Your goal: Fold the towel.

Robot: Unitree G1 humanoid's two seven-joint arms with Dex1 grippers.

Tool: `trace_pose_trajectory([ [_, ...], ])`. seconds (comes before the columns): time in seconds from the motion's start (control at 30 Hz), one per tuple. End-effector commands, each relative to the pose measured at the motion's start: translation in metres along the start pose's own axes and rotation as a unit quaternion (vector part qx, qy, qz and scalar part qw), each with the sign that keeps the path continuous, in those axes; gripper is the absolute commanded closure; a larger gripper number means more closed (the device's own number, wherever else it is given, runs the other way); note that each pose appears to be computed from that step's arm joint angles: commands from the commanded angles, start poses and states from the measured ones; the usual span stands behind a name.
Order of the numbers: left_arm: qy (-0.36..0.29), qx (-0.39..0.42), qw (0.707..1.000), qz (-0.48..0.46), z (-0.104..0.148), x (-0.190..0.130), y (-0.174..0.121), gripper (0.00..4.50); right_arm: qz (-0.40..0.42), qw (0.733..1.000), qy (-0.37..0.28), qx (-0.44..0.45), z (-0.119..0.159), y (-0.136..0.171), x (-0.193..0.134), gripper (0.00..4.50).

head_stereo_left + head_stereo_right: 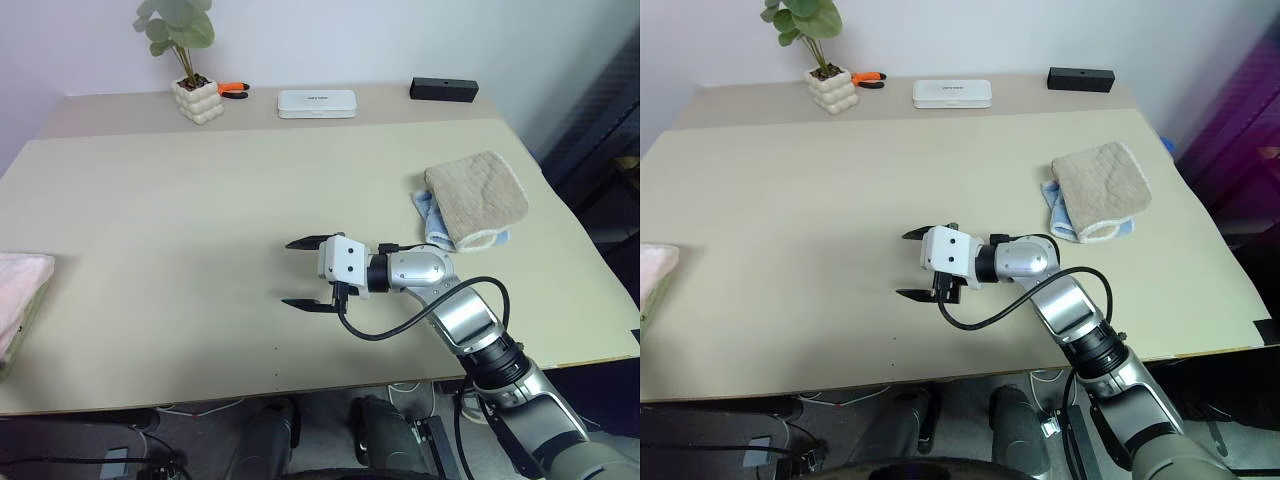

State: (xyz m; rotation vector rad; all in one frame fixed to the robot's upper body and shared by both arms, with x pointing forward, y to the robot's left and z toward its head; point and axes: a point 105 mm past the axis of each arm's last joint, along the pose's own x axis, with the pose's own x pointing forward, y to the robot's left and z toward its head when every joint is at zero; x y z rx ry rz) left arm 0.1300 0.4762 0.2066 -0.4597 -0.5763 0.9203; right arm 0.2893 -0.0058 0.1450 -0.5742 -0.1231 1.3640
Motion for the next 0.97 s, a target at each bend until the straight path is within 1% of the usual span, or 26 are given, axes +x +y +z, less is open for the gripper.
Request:
trace_pose_trajectory([
  [0.03, 0.011, 0.125, 0.981, -0.145, -0.001, -0.003, -0.062, 0.38, -0.031, 0.999, -0.023, 0.005, 0.012, -0.019, -0.009, 0.00],
  [0.07, 0.034, 0.162, 0.965, -0.204, -0.015, -0.010, -0.085, 0.38, -0.041, 0.999, -0.023, 0.012, 0.011, -0.024, -0.012, 0.00],
  [0.1, 0.052, 0.184, 0.950, -0.247, -0.026, -0.017, -0.100, 0.38, -0.050, 0.998, -0.023, 0.018, 0.011, -0.028, -0.015, 0.00],
  [0.17, 0.094, 0.206, 0.916, -0.332, -0.053, -0.037, -0.130, 0.38, -0.073, 0.997, -0.022, 0.032, 0.009, -0.038, -0.021, 0.00],
  [0.23, 0.153, 0.256, 0.842, -0.450, -0.097, -0.077, -0.163, 0.38, -0.122, 0.991, -0.015, 0.055, 0.003, -0.055, -0.034, 0.00],
  [0.27, 0.184, 0.261, 0.805, -0.500, -0.118, -0.099, -0.172, 0.38, -0.158, 0.985, -0.003, 0.071, -0.005, -0.066, -0.044, 0.00],
  [0.3, 0.204, 0.255, 0.782, -0.531, -0.132, -0.116, -0.179, 0.38, -0.189, 0.978, 0.010, 0.084, -0.012, -0.075, -0.054, 0.00],
  [0.33, 0.218, 0.246, 0.771, -0.545, -0.140, -0.125, -0.182, 0.38, -0.210, 0.973, 0.021, 0.095, -0.019, -0.081, -0.063, 0.00],
  [0.47, 0.242, 0.228, 0.738, -0.587, -0.160, -0.153, -0.199, 0.38, -0.261, 0.954, 0.050, 0.140, -0.042, -0.088, -0.099, 0.00],
  [0.6, 0.254, 0.223, 0.718, -0.608, -0.167, -0.161, -0.205, 0.38, -0.283, 0.943, 0.057, 0.167, -0.052, -0.085, -0.116, 0.00],
  [0.83, 0.267, 0.228, 0.698, -0.624, -0.173, -0.163, -0.203, 0.38, -0.305, 0.931, 0.070, 0.186, -0.064, -0.080, -0.131, 0.00],
  [0.97, 0.264, 0.229, 0.708, -0.614, -0.172, -0.160, -0.201, 0.38, -0.297, 0.933, 0.066, 0.191, -0.062, -0.077, -0.127, 0.00],
])
